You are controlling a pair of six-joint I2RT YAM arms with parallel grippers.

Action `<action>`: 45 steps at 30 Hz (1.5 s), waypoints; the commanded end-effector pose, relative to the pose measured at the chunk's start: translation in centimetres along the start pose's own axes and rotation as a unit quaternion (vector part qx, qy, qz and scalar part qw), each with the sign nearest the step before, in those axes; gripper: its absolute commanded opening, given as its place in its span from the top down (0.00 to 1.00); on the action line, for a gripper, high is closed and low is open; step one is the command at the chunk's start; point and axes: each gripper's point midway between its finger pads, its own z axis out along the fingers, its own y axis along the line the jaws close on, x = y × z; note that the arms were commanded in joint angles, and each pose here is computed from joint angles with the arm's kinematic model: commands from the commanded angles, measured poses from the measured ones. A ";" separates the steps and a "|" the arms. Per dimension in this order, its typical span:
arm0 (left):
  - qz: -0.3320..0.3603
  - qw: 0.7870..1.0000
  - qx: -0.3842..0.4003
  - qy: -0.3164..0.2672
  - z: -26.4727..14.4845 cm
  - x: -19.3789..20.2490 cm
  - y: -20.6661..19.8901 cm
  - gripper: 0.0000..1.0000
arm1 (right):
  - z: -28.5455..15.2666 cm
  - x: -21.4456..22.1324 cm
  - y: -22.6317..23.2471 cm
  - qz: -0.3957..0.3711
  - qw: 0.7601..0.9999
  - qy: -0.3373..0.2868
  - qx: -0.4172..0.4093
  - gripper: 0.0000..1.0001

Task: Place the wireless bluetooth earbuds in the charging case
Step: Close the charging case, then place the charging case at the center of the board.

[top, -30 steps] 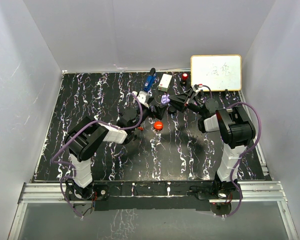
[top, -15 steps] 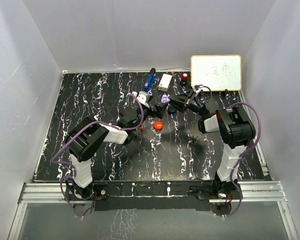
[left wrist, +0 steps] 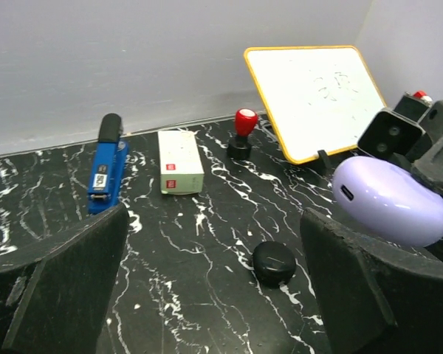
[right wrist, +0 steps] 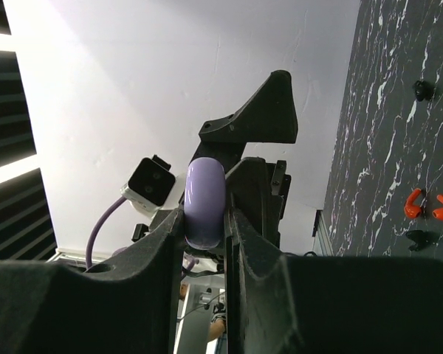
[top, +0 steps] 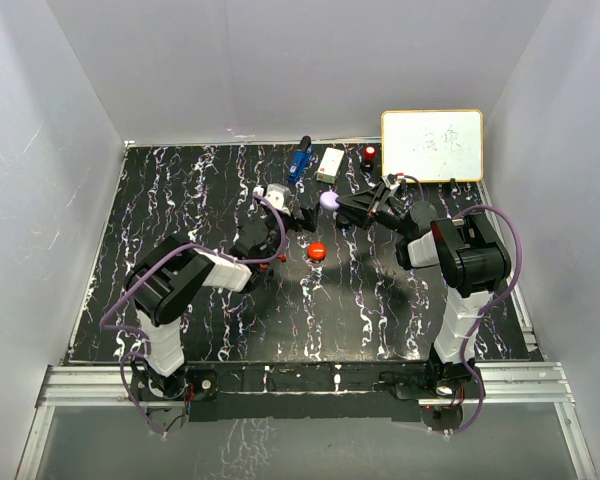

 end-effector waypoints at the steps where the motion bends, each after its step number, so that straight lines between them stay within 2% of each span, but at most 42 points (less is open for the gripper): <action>1: -0.017 0.996 -0.055 -0.061 -1.2 -5.6 2.0 0.01 | -0.5 2.0 4.4 -0.144 0.986 0.027 -0.083 1.00; 5: -0.062 0.991 -0.116 0.022 -3.6 -3.4 4.4 0.01 | 0.5 0.0 1.6 -0.177 0.984 0.012 -0.011 1.00; 9: -0.120 0.976 -0.147 0.111 -5.4 -1.9 5.8 0.01 | 1.5 -2.7 -0.9 -0.231 0.970 -0.009 0.069 1.00; 10: -0.129 0.968 -0.152 0.149 -6.1 -0.8 6.1 0.01 | 1.6 -3.4 -1.7 -0.240 0.966 -0.013 0.091 1.00; 16: -0.167 0.951 -0.134 0.223 -7.6 0.5 5.5 0.01 | 2.5 -5.9 -4.6 -0.281 0.942 -0.018 0.184 1.00; 20: -0.174 0.944 -0.132 0.247 -8.4 1.0 5.3 0.01 | 4.4 -6.2 -5.9 -0.323 0.923 0.002 0.211 1.00; 31: -0.177 0.935 -0.148 0.269 -10.2 1.4 5.7 0.01 | 8.2 -6.9 -11.7 -0.355 0.893 0.038 0.275 1.00; 43: -0.182 0.926 -0.160 0.291 -11.0 1.8 6.2 0.01 | 10.3 -6.7 -15.7 -0.352 0.883 0.057 0.304 1.00; 45: -0.182 0.921 -0.164 0.301 -11.2 2.8 6.4 0.01 | 10.4 -6.9 -16.0 -0.350 0.883 0.058 0.308 0.91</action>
